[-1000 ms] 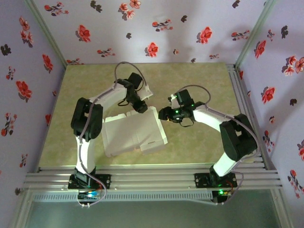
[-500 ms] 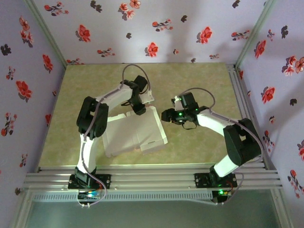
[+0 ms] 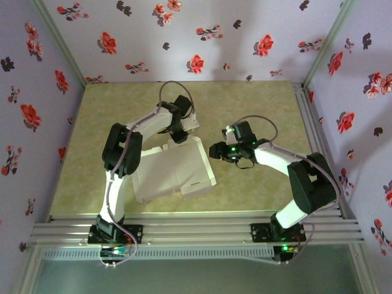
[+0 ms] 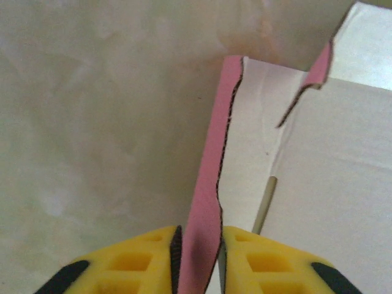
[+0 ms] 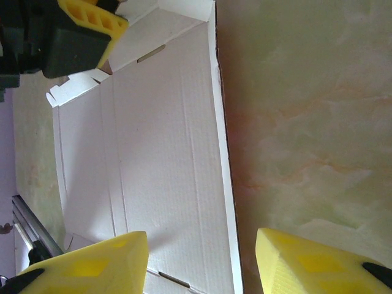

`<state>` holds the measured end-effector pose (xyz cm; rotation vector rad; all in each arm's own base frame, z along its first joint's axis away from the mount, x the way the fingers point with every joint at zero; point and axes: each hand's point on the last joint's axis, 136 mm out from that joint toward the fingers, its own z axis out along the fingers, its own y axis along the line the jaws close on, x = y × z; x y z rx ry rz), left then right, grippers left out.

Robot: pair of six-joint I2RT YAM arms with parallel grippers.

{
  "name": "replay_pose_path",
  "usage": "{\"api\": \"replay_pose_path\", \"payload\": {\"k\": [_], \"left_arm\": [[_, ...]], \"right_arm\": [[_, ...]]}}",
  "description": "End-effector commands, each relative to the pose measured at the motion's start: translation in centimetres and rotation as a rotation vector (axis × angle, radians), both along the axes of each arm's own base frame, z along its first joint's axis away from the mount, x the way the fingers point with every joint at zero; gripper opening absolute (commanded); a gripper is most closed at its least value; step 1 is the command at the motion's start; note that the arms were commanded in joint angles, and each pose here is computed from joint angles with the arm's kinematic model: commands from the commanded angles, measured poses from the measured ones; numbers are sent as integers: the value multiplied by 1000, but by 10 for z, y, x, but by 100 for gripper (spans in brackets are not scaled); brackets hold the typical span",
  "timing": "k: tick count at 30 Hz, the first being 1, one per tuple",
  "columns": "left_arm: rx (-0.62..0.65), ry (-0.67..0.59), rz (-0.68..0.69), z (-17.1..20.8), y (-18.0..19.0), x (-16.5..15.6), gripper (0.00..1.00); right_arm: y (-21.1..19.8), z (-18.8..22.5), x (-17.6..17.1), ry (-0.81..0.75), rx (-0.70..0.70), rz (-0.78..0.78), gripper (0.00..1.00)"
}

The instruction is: Fold the paper box

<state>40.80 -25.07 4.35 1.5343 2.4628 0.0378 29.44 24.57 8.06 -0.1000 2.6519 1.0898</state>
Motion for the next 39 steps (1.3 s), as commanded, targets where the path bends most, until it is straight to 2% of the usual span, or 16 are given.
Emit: {"api": "replay_pose_path", "payload": {"k": [1,6,13,24,39], "left_arm": [[17,0,-2,-3,5,7,21],[15,9,3,-1,8,9,17],[-17,73,-1,-3,7,6,24],[-12,125,1,-13,6,3,19],[-114,79,15,26,-2,0,13]], "right_arm": [[-2,3,2,-6,15,-18,50],[-1,1,2,-3,16,-18,50],[0,-1,2,6,19,-13,50],[-1,-3,1,14,15,-12,50],[-8,-16,6,43,-27,24,52]]}}
